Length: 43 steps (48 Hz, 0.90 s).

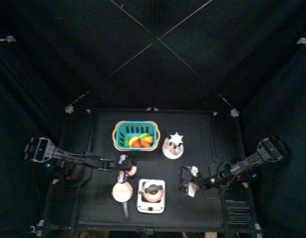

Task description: Grab pot lid

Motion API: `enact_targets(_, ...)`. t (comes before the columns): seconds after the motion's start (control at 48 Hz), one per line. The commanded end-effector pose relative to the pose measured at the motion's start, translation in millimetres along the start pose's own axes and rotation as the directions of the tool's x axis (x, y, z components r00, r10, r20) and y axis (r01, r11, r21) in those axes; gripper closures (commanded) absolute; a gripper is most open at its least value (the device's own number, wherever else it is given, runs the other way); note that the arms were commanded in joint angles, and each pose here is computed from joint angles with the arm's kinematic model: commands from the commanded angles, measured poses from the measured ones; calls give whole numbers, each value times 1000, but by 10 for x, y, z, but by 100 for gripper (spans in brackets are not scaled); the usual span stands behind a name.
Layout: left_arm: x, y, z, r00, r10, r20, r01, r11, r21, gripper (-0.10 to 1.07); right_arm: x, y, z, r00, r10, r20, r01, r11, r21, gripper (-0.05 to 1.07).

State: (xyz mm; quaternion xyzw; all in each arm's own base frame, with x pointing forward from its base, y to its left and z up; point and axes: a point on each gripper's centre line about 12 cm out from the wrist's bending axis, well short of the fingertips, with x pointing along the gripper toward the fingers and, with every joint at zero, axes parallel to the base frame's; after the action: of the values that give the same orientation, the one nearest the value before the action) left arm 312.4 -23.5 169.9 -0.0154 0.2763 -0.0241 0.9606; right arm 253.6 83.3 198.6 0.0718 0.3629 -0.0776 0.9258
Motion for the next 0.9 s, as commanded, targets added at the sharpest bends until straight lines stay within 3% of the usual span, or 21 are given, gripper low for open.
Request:
enact_targets(0.0, -1, -5, 55, 1000, 1, 17, 0, 1000, -15, 0, -79, 12, 47, 1000, 9, 18, -9, 1000, 13, -1)
enact_targets(0.167, -1, 10, 56, 1000, 5, 17, -5, 1000, -18, 0, -182, -27, 5, 1000, -18, -4, 18, 998, 60, -1)
enact_targets(0.396, -4, 31, 32, 1000, 11, 11, -10, 1000, -23, 0, -243, -109, -276, 986, -79, -148, 102, 984, 148, -1)
enact_targets(0.521, -4, 32, 32, 1000, 11, 11, -11, 1000, -25, 0, -271, -112, -395, 975, -100, -199, 131, 980, 147, -1)
enact_targets(0.875, 38, 35, -34, 1000, 12, -14, -13, 1000, -24, 0, -253, -204, -542, 960, -144, -242, 179, 975, 130, -1)
